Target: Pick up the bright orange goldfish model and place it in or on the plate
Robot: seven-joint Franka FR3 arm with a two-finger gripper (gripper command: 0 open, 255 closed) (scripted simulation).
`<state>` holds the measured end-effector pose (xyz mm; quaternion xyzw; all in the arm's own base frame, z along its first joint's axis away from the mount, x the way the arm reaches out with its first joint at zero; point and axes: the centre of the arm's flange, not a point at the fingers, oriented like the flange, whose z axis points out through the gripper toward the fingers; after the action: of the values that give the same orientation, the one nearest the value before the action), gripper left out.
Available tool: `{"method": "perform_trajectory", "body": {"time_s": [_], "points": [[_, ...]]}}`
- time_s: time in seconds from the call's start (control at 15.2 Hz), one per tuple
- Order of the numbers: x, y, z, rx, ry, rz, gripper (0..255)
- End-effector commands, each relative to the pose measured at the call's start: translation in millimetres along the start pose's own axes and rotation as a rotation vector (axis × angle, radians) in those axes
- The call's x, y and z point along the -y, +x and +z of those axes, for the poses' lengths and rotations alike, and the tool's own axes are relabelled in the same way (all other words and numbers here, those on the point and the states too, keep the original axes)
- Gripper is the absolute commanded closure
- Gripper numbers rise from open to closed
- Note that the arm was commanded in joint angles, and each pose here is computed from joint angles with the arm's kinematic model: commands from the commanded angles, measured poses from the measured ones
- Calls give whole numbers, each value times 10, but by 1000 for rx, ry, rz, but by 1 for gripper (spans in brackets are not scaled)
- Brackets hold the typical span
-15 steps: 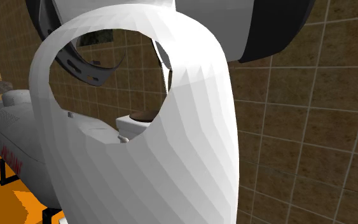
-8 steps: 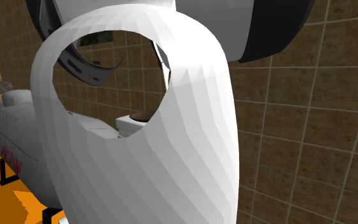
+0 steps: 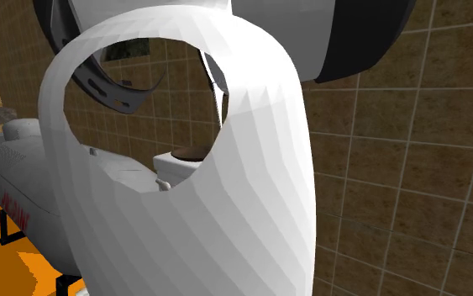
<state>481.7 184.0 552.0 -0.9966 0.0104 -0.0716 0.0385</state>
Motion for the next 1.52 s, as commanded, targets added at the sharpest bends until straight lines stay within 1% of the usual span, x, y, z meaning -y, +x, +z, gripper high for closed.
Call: {"method": "perform_trajectory", "body": {"time_s": [0.0,0.07,0.13,0.2,0.33,0.4,0.46,0.99,1.45], "points": [[-16,2,36,8,-3,2,255],[-13,0,41,8,-3,2,255],[7,0,2,-1,0,0,255],[7,0,2,-1,0,0,0],[-69,505,-83,175,-6,343,0],[-170,744,-93,264,-9,515,0],[-300,947,-84,346,-12,674,0],[-260,820,293,346,-12,674,0],[-260,820,293,346,-12,674,0]]}}
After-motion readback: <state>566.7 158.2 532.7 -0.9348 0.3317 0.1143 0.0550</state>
